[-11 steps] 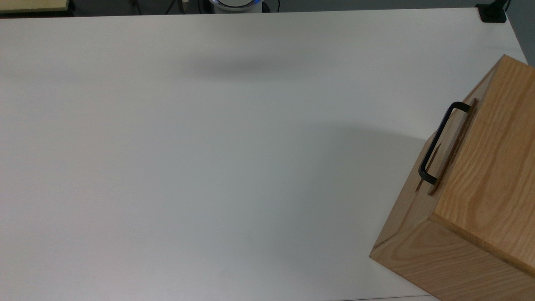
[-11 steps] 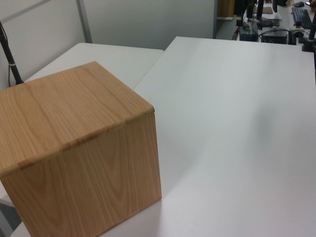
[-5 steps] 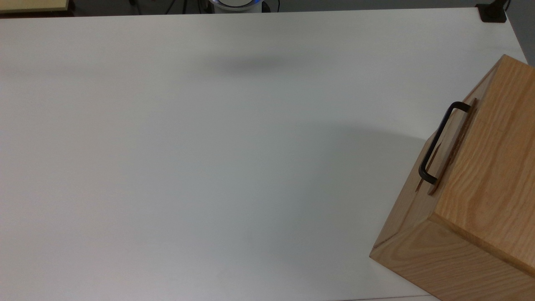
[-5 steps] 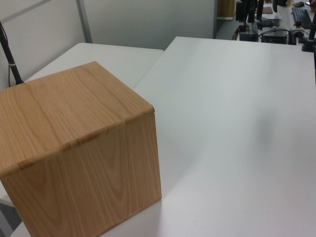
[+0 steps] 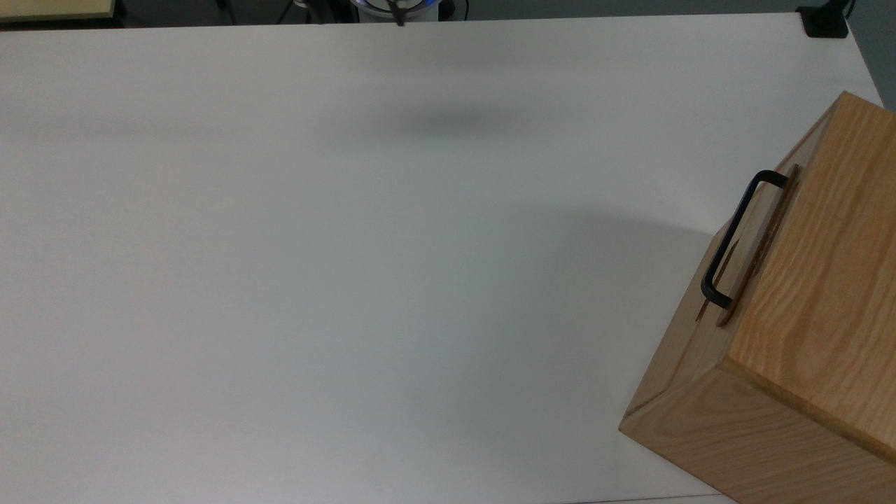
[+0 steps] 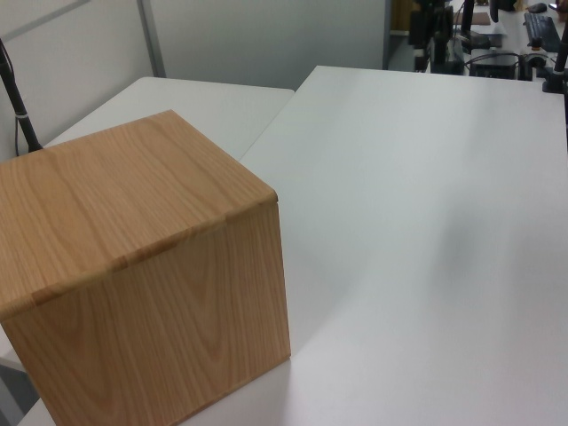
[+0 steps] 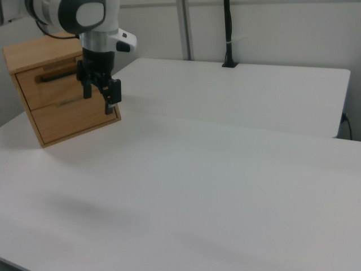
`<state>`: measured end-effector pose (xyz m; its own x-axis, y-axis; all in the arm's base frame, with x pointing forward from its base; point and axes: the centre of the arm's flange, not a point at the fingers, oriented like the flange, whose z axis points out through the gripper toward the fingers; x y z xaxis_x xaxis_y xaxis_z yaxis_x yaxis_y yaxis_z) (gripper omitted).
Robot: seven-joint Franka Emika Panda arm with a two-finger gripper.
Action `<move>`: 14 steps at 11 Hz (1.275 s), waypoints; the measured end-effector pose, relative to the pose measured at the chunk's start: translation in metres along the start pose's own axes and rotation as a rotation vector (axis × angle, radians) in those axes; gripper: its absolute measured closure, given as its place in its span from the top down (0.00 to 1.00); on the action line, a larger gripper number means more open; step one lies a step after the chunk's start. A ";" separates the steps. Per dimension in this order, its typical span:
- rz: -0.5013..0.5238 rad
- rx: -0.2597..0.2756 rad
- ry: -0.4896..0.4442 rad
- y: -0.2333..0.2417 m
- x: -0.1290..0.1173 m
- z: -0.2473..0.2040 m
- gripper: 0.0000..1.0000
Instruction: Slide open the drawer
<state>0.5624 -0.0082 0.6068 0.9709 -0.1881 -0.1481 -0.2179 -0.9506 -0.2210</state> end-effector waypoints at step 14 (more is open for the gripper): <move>0.213 0.428 0.269 -0.273 0.062 0.129 0.93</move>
<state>0.6693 0.2710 0.5340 0.8797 -0.4754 0.0069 -0.3790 -0.7099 -0.5937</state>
